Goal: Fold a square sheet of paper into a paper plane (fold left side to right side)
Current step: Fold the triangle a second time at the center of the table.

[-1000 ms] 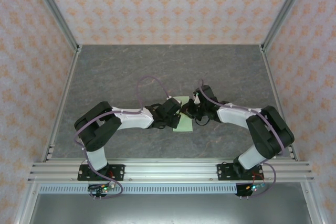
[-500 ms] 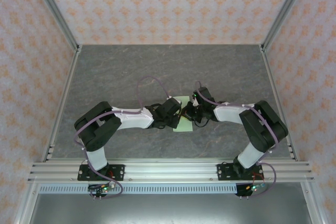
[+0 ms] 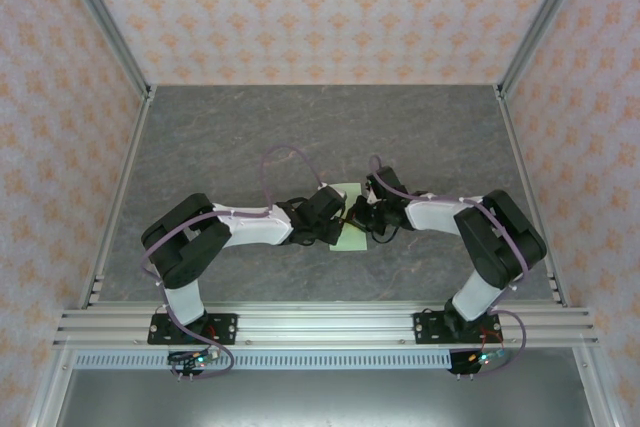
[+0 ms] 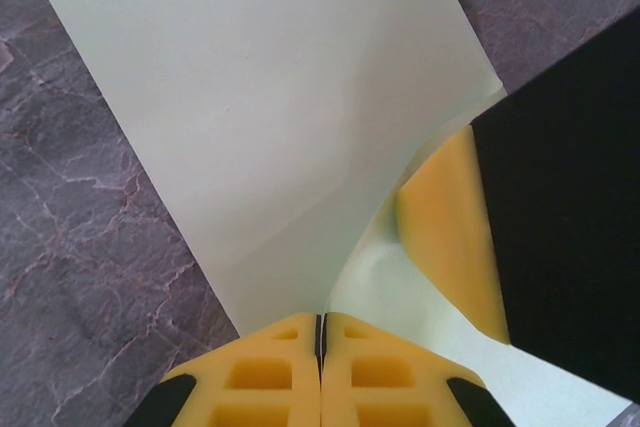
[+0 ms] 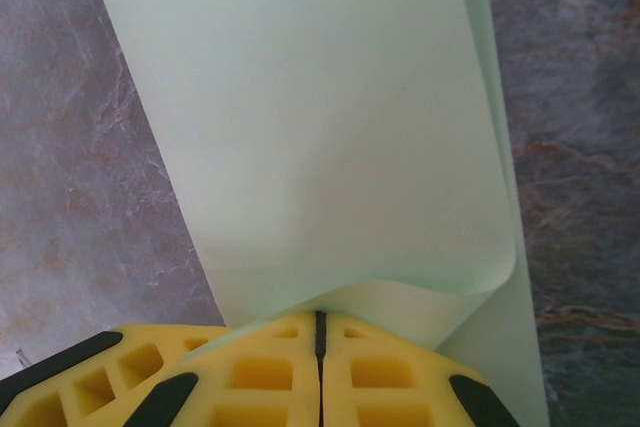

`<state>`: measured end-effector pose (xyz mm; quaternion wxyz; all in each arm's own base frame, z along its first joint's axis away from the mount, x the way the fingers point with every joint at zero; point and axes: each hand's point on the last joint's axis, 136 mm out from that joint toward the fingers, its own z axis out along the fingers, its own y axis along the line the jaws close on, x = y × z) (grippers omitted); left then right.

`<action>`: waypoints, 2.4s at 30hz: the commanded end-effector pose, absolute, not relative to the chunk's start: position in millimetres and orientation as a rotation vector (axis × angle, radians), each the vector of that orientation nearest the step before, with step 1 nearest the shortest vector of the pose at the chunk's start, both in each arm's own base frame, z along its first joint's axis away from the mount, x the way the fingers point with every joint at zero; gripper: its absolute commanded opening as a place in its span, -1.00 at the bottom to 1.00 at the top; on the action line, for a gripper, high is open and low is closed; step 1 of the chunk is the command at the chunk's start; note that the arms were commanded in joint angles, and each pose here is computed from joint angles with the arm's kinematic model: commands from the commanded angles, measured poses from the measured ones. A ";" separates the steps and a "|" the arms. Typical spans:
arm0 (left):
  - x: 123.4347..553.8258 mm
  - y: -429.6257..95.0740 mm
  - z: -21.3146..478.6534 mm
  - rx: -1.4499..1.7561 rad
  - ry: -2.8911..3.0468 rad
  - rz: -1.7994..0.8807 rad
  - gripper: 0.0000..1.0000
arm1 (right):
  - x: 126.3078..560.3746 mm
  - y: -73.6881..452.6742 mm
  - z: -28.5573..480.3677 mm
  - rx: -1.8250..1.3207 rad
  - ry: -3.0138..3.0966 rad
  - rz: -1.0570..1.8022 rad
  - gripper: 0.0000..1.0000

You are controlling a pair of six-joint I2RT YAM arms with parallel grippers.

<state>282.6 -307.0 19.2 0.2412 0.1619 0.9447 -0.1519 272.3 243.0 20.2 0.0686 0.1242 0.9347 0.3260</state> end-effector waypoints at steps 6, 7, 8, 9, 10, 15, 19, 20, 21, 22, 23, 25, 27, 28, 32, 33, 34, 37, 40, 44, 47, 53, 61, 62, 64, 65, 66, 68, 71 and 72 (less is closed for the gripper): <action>277.4 -300.7 10.8 0.464 2.636 -0.389 -0.87 | 262.3 224.5 -4.1 0.398 2.912 0.793 -0.87; 277.6 -301.2 11.9 0.466 2.634 -0.394 -0.87 | 261.4 223.1 -5.4 0.401 2.919 0.781 -0.87; 277.9 -302.1 14.0 0.466 2.630 -0.399 -0.87 | 259.8 222.3 -7.1 0.402 2.927 0.772 -0.87; 278.3 -302.2 16.7 0.462 2.625 -0.401 -0.86 | 258.6 221.1 -8.4 0.404 2.934 0.762 -0.87; 277.9 -301.6 18.5 0.462 2.623 -0.401 -0.85 | 257.9 219.9 -9.1 0.409 2.939 0.756 -0.88; 281.7 -297.5 45.1 0.439 2.574 -0.399 -0.58 | 253.2 214.5 -13.4 0.411 2.959 0.716 -0.88; 281.4 -291.2 65.8 0.418 2.535 -0.398 -0.38 | 253.1 214.8 -12.8 0.410 2.959 0.719 -0.88; 281.0 -290.1 71.1 0.410 2.524 -0.410 -0.35 | 253.6 215.4 -11.9 0.405 2.957 0.724 -0.88; 279.1 -290.0 74.6 0.406 2.518 -0.428 -0.33 | 254.3 216.3 -10.7 0.404 2.953 0.730 -0.88; 276.6 -291.5 77.5 0.409 2.515 -0.452 -0.33 | 254.7 217.0 -9.8 0.401 2.951 0.734 -0.88; 273.5 -294.2 79.4 0.413 2.515 -0.488 -0.34 | 255.4 217.2 -9.5 0.399 2.950 0.735 -0.88; 266.3 -303.5 81.0 0.430 2.525 -0.579 -0.40 | 255.8 218.3 -8.2 0.394 2.949 0.740 -0.88; 258.9 -315.5 80.6 0.451 2.542 -0.677 -0.48 | 256.1 218.4 -7.6 0.391 2.948 0.741 -0.88; 255.8 -319.7 78.8 0.455 2.554 -0.710 -0.50 | 256.4 218.1 -7.6 0.394 2.947 0.740 -0.88; 250.5 -329.1 70.0 0.459 2.593 -0.775 -0.54 | 256.1 218.9 -7.4 0.385 2.947 0.742 -0.88; 250.1 -330.6 66.8 0.458 2.604 -0.781 -0.55 | 255.9 219.2 -7.6 0.383 2.949 0.741 -0.88; 249.1 -331.5 63.2 0.459 2.616 -0.788 -0.55 | 256.3 219.7 -7.0 0.382 2.947 0.745 -0.88; 246.7 -337.6 52.5 0.471 2.651 -0.811 -0.57 | 255.9 220.8 -6.5 0.376 2.950 0.747 -0.88; 245.4 -338.0 40.6 0.464 2.690 -0.795 -0.60 | 256.1 221.4 -5.9 0.373 2.948 0.748 -0.88; 245.3 -331.8 26.9 0.434 2.732 -0.746 -0.61 | 255.0 221.4 -6.1 0.366 2.954 0.742 -0.88; 242.1 -328.0 18.8 0.424 2.752 -0.732 -0.63 | 255.1 221.2 -5.3 0.359 2.955 0.737 -0.88; 235.2 -319.3 9.8 0.364 2.784 -0.726 -0.65 | 254.9 220.1 -5.2 0.353 2.959 0.725 -0.88; 223.7 -303.0 5.6 0.325 2.801 -0.706 -0.71 | 254.7 218.2 -5.1 0.347 2.966 0.704 -0.88; 222.0 -300.7 5.0 0.319 2.803 -0.701 -0.72 | 254.0 217.6 -5.8 0.347 2.969 0.698 -0.88; 218.8 -295.6 3.4 0.301 2.809 -0.697 -0.74 | 254.1 217.3 -5.9 0.349 2.969 0.698 -0.88; 216.8 -293.5 2.5 0.292 2.811 -0.696 -0.76 | 254.2 217.4 -5.4 0.348 2.969 0.698 -0.88; 214.6 -291.5 1.1 0.282 2.816 -0.699 -0.76 | 254.0 217.3 -6.0 0.348 2.971 0.696 -0.88; 211.6 -288.8 0.0 0.262 2.818 -0.710 -0.78 | 254.5 217.4 -5.3 0.346 2.969 0.696 -0.88; 206.4 -283.1 -3.1 0.239 2.827 -0.713 -0.80 | 254.3 217.8 -5.4 0.346 2.972 0.695 -0.88; 205.7 -281.6 -2.8 0.234 2.825 -0.711 -0.80 | 254.6 217.8 -5.2 0.345 2.971 0.697 -0.88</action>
